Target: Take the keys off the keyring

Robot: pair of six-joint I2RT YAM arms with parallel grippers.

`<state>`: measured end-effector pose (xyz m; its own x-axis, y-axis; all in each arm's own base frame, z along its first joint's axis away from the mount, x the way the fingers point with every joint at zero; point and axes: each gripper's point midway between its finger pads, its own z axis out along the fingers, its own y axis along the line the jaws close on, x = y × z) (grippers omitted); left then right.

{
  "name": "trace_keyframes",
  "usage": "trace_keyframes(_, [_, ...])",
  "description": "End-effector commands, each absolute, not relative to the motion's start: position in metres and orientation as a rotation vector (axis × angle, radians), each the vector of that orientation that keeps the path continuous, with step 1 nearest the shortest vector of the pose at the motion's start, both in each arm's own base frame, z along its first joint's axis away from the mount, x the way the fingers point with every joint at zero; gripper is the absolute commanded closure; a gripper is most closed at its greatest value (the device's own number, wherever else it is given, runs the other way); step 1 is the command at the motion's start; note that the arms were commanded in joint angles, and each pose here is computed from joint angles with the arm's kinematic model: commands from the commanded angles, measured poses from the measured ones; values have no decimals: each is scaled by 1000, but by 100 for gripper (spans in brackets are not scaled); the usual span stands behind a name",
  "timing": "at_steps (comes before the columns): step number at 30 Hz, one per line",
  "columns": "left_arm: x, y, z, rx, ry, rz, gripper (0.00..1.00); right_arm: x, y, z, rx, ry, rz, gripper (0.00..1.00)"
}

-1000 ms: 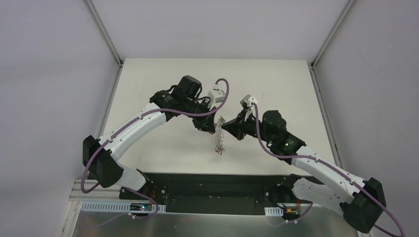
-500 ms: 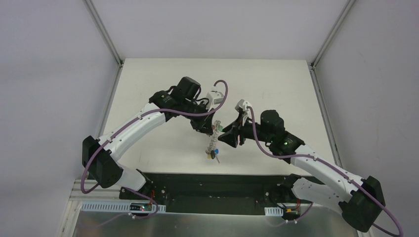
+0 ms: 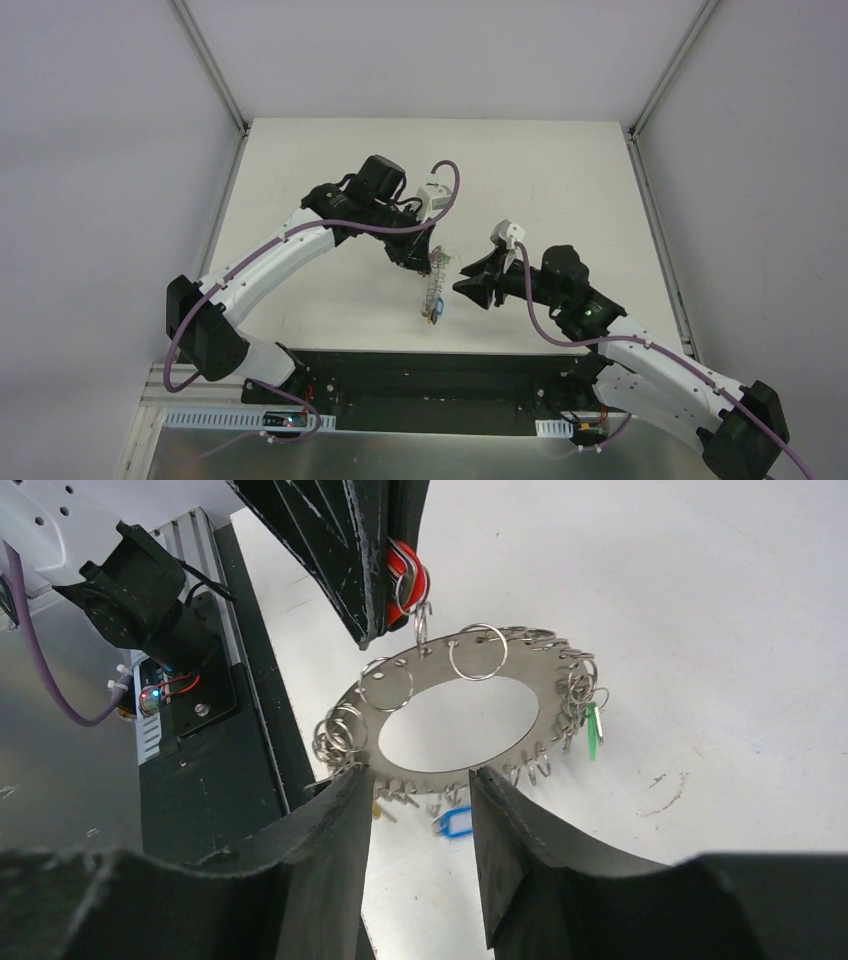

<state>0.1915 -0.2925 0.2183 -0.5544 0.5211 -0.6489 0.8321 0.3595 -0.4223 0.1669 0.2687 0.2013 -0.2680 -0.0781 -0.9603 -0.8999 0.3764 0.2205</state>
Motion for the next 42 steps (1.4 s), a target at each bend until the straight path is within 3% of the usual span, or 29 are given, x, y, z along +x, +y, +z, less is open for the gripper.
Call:
trace_keyframes(1, [189,-296,249,1114,2172,-1105,100,174,270,228,-861,1497,1014,54])
trace_keyframes(8, [184,-289,259,946,2346,-1103,100,171,273,228,-837,1474,1035,55])
trace_keyframes(12, [182,-287,260,822,2433,-1106,100,166,278,229,-839,1451,1054,48])
trace_keyframes(14, [183,-285,259,761,2473,-1089,100,166,281,228,-833,1451,1048,28])
trace_keyframes(15, [182,-284,259,735,2494,-1081,100,166,282,228,-832,1448,1043,9])
trace_keyframes(16, [182,-283,259,708,2512,-1072,100,167,284,228,-828,1449,1038,2])
trace_keyframes(33, [189,-284,270,488,2592,-1053,100,171,345,237,-737,1365,962,1])
trace_keyframes(42, [186,-282,276,499,2570,-1064,100,206,319,224,-585,1456,720,1])
